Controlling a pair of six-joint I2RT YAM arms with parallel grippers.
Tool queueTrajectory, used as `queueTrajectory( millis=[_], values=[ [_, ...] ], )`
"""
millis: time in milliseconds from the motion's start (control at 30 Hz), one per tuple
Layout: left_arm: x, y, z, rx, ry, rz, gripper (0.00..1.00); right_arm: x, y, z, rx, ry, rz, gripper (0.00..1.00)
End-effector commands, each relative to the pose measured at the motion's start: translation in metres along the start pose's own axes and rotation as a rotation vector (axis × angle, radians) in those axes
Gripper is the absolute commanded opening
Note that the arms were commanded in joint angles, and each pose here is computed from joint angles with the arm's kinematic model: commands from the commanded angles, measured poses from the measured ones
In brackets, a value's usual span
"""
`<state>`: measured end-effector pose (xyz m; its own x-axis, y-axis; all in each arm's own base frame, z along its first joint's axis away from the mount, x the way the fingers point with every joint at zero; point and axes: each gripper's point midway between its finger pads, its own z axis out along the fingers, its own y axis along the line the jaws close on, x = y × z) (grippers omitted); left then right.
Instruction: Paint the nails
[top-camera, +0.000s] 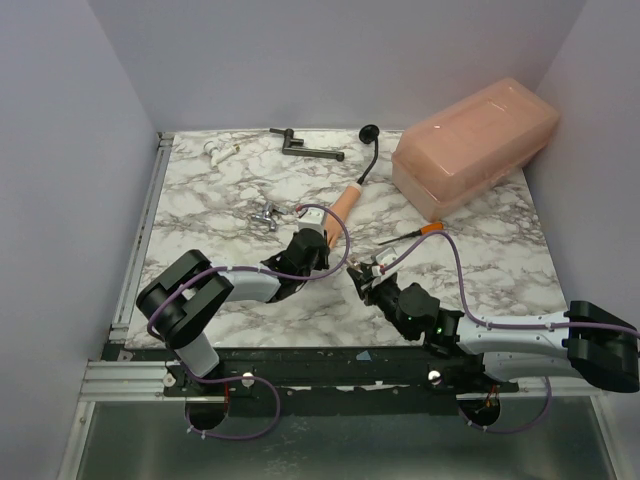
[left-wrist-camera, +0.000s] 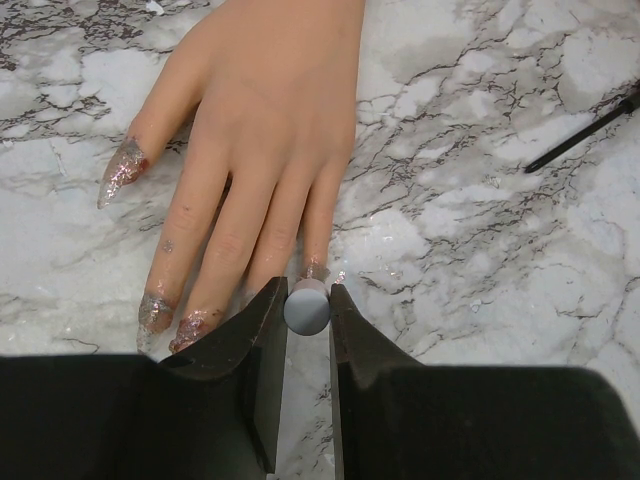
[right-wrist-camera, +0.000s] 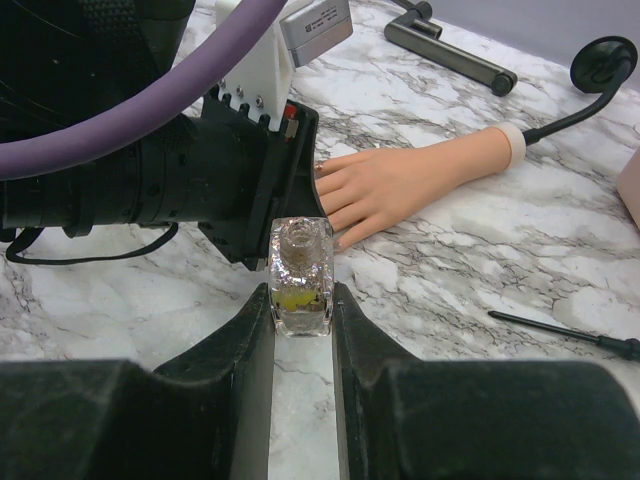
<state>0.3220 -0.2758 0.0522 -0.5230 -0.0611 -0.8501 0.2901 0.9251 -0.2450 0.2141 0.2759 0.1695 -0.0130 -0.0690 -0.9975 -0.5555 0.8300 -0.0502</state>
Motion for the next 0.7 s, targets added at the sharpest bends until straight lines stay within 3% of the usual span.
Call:
queueTrajectory(
  millis=[0,667],
  values=[
    [0.0043,0.0024,-0.0044,-0.023,0.018,0.002,0.00,-0.0123,-0.0037,0.0031,0.033,-0.024,0.031,0.01],
    [0.0025,0.0068,-0.0109,-0.037,0.001,-0.017,0.00,-0.0133,-0.0042,0.0028,0.033,-0.026,0.032,0.01]
  ],
)
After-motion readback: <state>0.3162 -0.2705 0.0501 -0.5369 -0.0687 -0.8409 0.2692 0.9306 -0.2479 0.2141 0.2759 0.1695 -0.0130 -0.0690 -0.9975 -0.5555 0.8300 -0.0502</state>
